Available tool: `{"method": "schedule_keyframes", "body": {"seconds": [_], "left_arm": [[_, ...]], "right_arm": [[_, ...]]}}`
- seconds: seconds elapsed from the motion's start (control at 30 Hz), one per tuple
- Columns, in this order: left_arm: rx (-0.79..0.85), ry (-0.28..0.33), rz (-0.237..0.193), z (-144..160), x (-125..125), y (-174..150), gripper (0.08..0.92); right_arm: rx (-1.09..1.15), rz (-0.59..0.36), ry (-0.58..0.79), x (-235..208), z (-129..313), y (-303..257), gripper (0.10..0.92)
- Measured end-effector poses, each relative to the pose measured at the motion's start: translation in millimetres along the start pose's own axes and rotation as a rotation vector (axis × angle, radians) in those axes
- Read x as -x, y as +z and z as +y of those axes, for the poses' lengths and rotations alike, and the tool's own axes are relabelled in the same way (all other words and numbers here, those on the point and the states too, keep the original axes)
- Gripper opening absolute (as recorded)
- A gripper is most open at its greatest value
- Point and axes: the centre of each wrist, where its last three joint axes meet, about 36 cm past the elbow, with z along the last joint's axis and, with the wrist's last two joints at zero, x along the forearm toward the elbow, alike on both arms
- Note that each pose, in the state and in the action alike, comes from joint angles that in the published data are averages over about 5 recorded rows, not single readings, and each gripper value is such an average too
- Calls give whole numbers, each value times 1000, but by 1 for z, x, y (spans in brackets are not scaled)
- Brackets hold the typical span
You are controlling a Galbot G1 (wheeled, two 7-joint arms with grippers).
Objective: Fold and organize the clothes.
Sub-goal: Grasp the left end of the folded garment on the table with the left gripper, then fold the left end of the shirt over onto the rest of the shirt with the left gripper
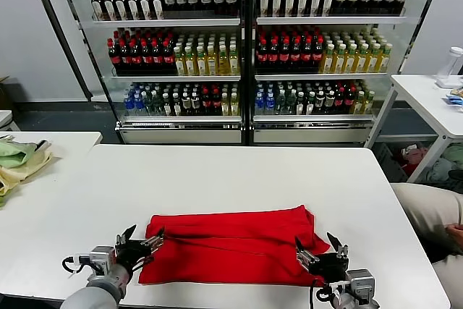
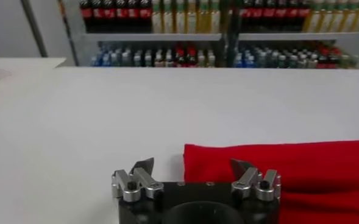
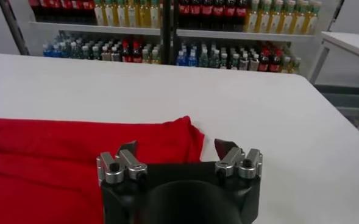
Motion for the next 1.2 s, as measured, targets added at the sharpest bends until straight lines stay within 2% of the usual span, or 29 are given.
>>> {"method": "schedule_keyframes", "body": {"seconds": [0.27,0.37,0.97,1.1,1.2], "left_arm": [[-62,-28,41,-16,1,11,822],[-82,-31,48,-21,-1,14,781],[-126,-45,45,-41,-4,25,282],[-123,-48,30,-42,-2,24,164],[-107,-59,4,-40,-3,18,112]], "right_arm": [[-8,2,0,-1,3,2,823],[-12,2,1,-1,3,2,823],[-18,2,2,-2,4,3,823],[-20,3,2,-2,5,3,823],[-23,0,4,-3,4,2,823]]}}
